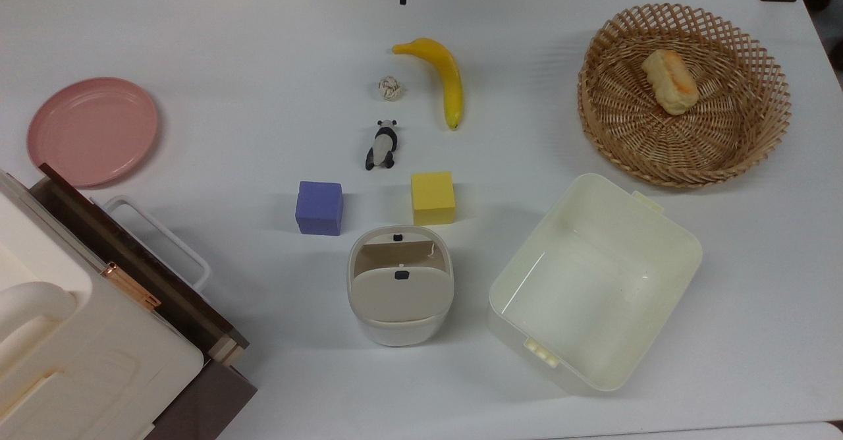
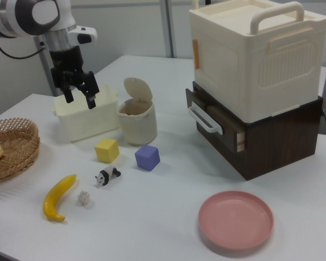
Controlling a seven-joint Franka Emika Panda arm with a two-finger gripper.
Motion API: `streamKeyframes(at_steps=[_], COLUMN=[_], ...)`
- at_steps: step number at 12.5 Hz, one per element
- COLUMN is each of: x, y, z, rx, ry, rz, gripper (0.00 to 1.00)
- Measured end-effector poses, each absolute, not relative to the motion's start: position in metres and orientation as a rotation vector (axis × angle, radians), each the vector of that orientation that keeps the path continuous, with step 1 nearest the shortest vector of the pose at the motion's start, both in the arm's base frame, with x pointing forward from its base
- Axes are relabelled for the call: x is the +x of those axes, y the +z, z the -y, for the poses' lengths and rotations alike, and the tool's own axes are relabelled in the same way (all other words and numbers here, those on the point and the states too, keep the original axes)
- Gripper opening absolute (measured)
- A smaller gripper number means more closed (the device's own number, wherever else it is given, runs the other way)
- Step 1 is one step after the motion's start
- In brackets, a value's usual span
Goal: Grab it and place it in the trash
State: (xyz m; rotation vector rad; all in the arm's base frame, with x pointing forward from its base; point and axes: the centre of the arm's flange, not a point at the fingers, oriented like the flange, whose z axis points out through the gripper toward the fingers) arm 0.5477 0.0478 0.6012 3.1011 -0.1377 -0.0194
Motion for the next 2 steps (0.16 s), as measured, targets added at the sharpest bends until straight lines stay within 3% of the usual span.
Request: streamKeyframes(at_steps=[2], x=[0.5477], y=[0.6016], z=[-0.0474], rx=[3.102], ry=[-0.018], rz=[0.139], gripper=[1.0])
